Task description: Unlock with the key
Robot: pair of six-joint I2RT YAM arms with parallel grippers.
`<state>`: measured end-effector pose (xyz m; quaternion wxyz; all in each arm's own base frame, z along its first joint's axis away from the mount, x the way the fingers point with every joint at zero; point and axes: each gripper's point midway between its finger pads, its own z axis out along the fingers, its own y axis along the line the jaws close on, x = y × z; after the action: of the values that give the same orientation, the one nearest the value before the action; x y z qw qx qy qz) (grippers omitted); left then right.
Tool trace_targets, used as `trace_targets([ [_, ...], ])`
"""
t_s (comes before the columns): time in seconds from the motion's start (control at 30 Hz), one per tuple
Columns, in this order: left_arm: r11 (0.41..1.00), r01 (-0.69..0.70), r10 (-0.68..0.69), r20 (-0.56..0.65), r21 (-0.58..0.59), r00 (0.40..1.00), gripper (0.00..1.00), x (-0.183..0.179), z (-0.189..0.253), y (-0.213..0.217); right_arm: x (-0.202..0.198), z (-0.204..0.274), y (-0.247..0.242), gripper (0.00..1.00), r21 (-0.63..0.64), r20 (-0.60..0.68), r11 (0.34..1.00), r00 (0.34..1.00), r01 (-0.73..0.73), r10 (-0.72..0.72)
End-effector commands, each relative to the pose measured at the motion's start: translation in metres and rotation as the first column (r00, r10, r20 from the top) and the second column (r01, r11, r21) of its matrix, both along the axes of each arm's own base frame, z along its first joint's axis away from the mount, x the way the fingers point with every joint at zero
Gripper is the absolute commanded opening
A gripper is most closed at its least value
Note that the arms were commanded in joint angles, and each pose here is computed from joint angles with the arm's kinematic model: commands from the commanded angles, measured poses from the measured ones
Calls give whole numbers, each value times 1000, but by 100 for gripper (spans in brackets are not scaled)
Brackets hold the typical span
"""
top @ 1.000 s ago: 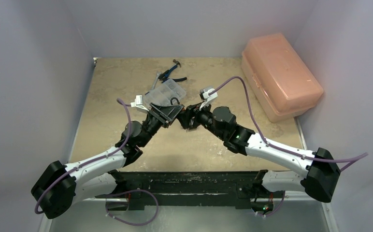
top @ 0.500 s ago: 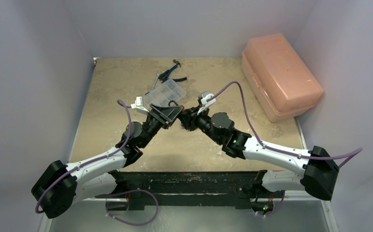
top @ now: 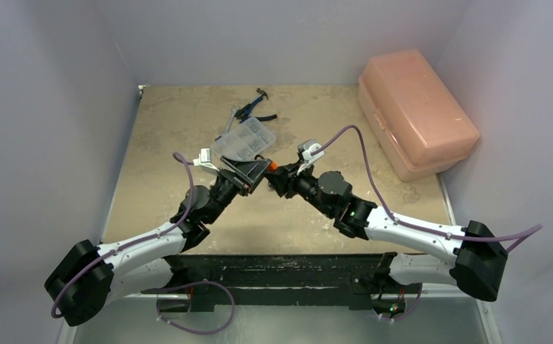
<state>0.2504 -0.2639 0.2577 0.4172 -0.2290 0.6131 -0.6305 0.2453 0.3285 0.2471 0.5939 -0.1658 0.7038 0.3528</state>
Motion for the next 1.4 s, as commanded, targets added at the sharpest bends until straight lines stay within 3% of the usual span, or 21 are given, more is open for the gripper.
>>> trace_targets([
  [0.0,999,-29,30,41,-27,999,91,-2,14,10,-1,46,-12,0,140,72,990,997,23,-33],
  [0.2,996,-86,86,10,10,996,96,-3,1,25,-7,44,-22,0,150,59,988,997,30,-39],
  [0.33,993,-117,117,11,-5,993,90,-7,1,37,-11,45,-26,0,161,56,987,998,23,-32],
  [0.57,996,-89,89,29,7,996,69,-12,9,34,-18,42,-21,0,147,53,989,999,-21,14],
  [0.93,998,-55,53,57,24,997,57,-10,13,22,-47,47,-4,0,155,91,964,975,-216,204],
  [1.07,998,-54,52,58,26,997,48,-9,12,21,-59,55,-1,0,206,98,939,961,-274,259],
  [1.37,998,-41,39,44,42,998,45,-14,5,23,-56,75,-8,0,271,78,934,973,-231,218],
])
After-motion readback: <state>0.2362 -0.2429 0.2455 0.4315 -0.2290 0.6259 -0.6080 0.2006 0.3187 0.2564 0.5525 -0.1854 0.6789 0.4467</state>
